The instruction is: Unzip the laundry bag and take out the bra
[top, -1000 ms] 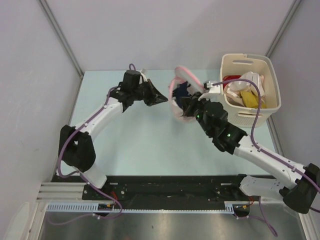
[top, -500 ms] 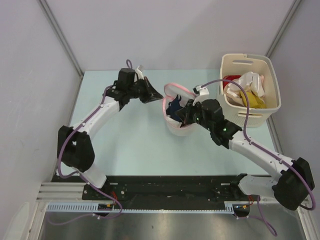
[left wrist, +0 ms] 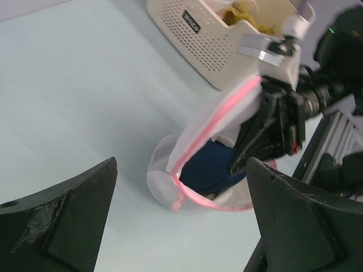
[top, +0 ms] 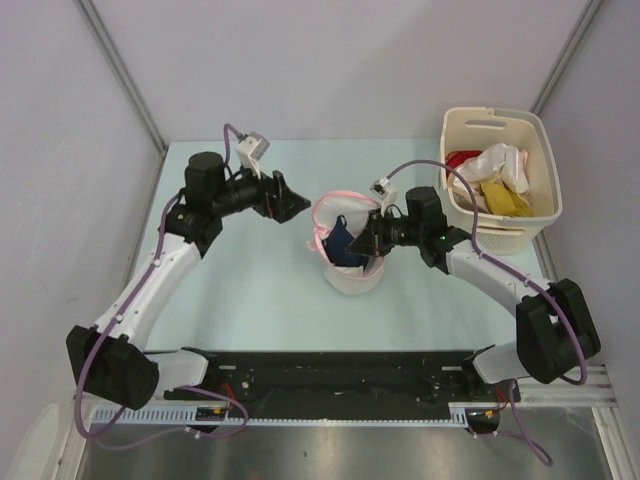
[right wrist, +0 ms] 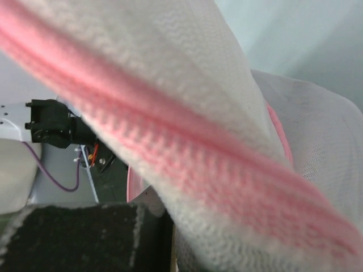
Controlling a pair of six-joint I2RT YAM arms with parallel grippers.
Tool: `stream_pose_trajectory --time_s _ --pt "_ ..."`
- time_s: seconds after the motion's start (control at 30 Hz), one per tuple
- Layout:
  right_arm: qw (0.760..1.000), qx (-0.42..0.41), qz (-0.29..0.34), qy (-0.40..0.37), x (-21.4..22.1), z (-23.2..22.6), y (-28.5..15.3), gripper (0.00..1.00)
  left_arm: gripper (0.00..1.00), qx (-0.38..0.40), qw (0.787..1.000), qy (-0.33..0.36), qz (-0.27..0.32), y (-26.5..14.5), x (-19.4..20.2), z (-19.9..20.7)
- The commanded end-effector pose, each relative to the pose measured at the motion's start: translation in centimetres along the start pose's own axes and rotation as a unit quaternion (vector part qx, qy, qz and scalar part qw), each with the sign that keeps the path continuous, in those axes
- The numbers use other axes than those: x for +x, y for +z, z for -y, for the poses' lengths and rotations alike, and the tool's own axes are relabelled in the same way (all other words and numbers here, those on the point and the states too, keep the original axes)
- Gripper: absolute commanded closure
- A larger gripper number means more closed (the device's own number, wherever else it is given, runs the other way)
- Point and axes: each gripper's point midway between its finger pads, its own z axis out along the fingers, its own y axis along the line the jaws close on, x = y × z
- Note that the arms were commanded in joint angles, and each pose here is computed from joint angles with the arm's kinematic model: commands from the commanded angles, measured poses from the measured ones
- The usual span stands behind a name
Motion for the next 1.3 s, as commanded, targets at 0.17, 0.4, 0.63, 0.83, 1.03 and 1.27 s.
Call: stream_pose_trajectory --time_s 0.17,0.4,0.63,0.83,1.03,1.27 --pt "0.992 -0.122 -0.013 -0.031 -0.5 -2.9 -0.7 1.0 0.0 0.091 0.979 0.181 0.001 2.3 1.0 4.9" --pt "0.991 -0.126 -0.023 -0.028 0.0 -3.0 -0.8 1.0 0.0 0.116 0.973 0.199 0.003 4.3 0.0 5.6" --pt "0.994 -0.102 -0.023 -0.026 0.2 -2.1 -0.6 1.0 0.22 0.164 0.972 0.162 -0.048 6.6 2.7 6.3" --pt "1.0 0.002 0.003 0.0 -0.7 0.9 -0.5 0.39 1.0 0.119 0.982 0.126 -0.075 7.0 4.1 4.6" --pt "0.991 0.105 0.082 -0.035 -3.6 -0.2 -3.3 0.07 1.0 0.05 0.996 0.056 -0.055 6.0 4.0 3.6" --pt "0.982 0.125 0.126 -0.062 -4.7 -3.2 -4.5 0.11 1.0 0.014 0.999 0.026 -0.031 4.5 3.8 3.3"
